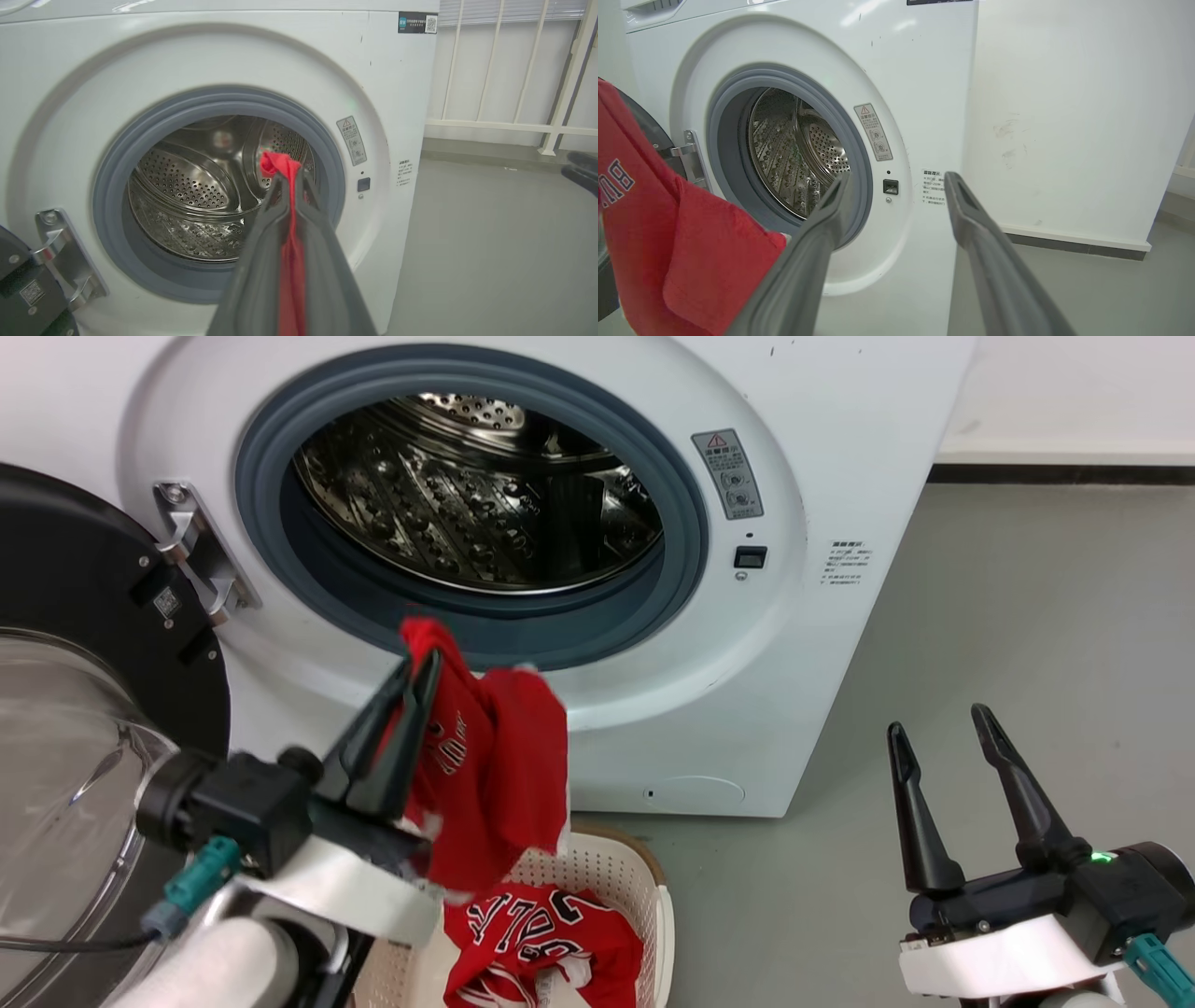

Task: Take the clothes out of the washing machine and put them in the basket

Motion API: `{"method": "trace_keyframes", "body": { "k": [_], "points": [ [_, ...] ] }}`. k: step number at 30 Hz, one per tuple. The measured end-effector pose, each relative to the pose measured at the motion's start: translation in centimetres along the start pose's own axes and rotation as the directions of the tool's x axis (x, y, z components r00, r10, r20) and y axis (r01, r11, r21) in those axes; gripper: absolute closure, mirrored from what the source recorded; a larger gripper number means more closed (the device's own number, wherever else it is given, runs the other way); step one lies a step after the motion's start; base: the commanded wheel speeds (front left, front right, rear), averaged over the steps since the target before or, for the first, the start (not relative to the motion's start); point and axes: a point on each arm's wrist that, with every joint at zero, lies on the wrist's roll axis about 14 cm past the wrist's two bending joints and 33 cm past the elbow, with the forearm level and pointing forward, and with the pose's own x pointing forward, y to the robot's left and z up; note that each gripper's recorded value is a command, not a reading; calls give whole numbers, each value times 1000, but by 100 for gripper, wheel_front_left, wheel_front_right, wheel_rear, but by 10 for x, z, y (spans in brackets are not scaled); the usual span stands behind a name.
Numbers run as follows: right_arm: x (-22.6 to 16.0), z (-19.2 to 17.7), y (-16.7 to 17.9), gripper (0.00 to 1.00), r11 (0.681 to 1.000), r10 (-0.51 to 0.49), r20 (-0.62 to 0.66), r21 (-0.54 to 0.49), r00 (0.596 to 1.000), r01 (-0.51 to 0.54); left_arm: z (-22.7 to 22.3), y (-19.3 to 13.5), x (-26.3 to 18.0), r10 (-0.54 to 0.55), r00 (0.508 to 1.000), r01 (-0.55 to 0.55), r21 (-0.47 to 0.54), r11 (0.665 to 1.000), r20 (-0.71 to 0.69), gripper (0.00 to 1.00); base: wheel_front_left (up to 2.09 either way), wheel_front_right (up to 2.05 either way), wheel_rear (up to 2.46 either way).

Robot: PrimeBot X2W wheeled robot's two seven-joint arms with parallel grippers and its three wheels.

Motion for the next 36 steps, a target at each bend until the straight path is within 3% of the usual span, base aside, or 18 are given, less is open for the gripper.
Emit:
{"method": "trace_keyframes", "body": {
  "k": [7,13,22,34,36],
  "points": [
    [10,-9,-1,0,1000,4,-13,-2,1000,-4,-60,0,-16,11,986,-18,-44,999,-167,100,0,0,0],
    [24,-19,-5,0,1000,6,-23,-7,1000,-6,-127,-5,-28,-8,940,-29,-103,994,-340,100,0,0,0],
    [45,-47,-16,0,1000,-7,-65,-18,998,5,-246,-14,-56,-54,791,-89,-203,975,-609,100,0,0,0],
    [69,-99,-39,0,998,-41,-135,-44,990,36,-362,-20,-74,-121,577,-105,-220,970,-808,100,0,0,0],
    [70,-110,-46,0,998,-56,-151,-50,987,49,-380,-20,-84,-125,522,-112,-213,971,-844,100,0,0,0]
  ]
}}
